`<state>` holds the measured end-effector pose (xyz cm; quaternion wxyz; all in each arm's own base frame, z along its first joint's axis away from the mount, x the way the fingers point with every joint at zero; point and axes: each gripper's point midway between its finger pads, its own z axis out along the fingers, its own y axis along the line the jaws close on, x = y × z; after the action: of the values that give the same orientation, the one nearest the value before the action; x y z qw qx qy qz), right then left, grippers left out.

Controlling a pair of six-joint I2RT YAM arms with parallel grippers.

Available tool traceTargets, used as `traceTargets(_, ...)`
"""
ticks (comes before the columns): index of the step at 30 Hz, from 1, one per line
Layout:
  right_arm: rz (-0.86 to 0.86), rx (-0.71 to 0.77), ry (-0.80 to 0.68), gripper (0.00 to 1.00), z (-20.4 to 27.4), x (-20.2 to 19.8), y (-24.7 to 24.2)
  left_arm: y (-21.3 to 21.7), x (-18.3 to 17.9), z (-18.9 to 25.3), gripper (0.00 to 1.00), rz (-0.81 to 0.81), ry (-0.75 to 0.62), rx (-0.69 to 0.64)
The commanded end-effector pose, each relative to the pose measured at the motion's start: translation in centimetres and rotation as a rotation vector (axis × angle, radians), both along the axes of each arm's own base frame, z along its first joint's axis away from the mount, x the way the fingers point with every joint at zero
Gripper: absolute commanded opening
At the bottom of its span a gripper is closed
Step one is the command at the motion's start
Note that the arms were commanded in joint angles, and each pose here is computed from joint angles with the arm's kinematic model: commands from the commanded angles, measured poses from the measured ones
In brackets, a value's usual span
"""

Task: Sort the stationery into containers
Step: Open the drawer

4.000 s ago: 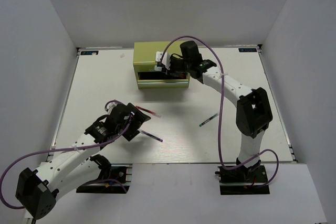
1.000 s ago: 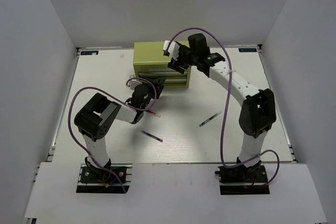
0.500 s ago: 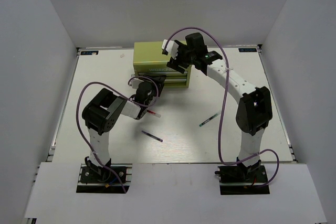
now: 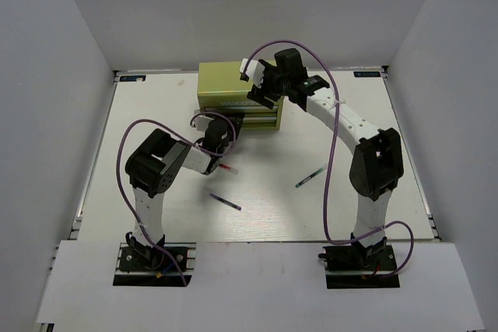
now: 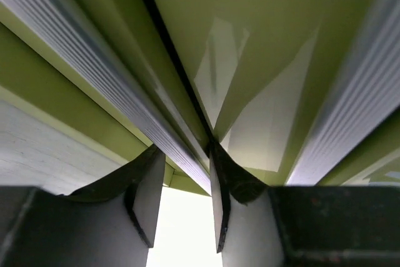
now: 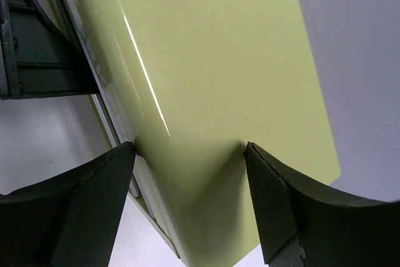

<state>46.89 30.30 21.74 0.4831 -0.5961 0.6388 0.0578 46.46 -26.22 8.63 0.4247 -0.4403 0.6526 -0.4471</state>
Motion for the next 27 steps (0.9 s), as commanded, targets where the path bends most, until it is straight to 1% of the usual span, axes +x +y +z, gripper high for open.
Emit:
traceTargets(1, -0.042, -0.019, 0.016, 0.77, -0.3, 0.7, -0.6, 0.6, 1.1, 0.6, 0.43, 0.043, -0.019, 0.001)
traceTargets(5, -0.046, -0.024, 0.023, 0.77, -0.4, 0.8, -0.6, 0.7, 1.3, 0.5, 0.34, 0.054, -0.033, -0.004)
traceTargets(8, -0.043, -0.037, 0.040, 0.77, -1.1, 0.8, -0.7, 0.7, 1.3, 0.0, 0.34, 0.054, -0.025, 0.000)
traceTargets(10, -0.046, -0.049, 0.052, 0.77, -1.4, 0.8, -0.9, 0.7, 1.3, 0.0, 0.30, 0.054, -0.025, 0.000)
traceTargets(12, -0.040, -0.062, 0.066, 0.77, -1.8, 0.7, -0.8, 0.7, 1.3, -0.3, 0.18, 0.054, -0.024, 0.001)
traceTargets(13, -0.043, -0.066, 0.072, 0.77, -1.9, 0.6, -1.0, 0.7, 1.3, -0.3, 0.14, 0.054, -0.024, 0.001)
traceTargets(14, -0.042, -0.074, 0.080, 0.77, -2.2, 0.6, -0.9, 0.7, 1.3, -0.3, 0.12, 0.054, -0.024, 0.001)
traceTargets(15, -0.047, -0.071, 0.075, 0.77, -2.0, 0.8, -0.9, 0.6, 1.0, -0.7, 0.08, 0.045, -0.015, 0.004)
traceTargets(16, -0.050, -0.077, 0.080, 0.77, -2.2, 0.8, -1.1, 0.7, 0.9, -0.8, 0.08, 0.045, -0.016, 0.003)
traceTargets(17, -0.050, -0.079, 0.081, 0.77, -2.2, 0.8, -1.0, 0.9, 0.5, -1.1, 0.05, 0.045, -0.011, 0.007)
traceTargets(18, -0.055, -0.081, 0.082, 0.77, -2.3, 0.9, -1.1, 1.0, 0.4, -0.9, 0.00, 0.045, -0.018, 0.003)
traceTargets(20, -0.056, -0.082, 0.087, 0.77, -2.4, 0.9, -1.0, 1.4, -0.3, -1.8, 0.00, 0.045, 0.000, 0.014)
traceTargets(22, -0.061, -0.086, 0.089, 0.77, -2.6, 1.1, -1.0, 1.2, -0.8, -1.1, 0.00, 0.038, -0.009, -0.002)
traceTargets(26, -0.074, -0.092, 0.103, 0.77, -2.8, 1.3, -1.2, 1.3, -2.4, -1.5, 0.00, 0.018, -0.004, -0.002)
traceTargets(27, -0.073, -0.091, 0.107, 0.77, -2.9, 1.3, -1.1, 1.4, -2.5, -0.8, 0.00, 0.018, -0.018, -0.011)
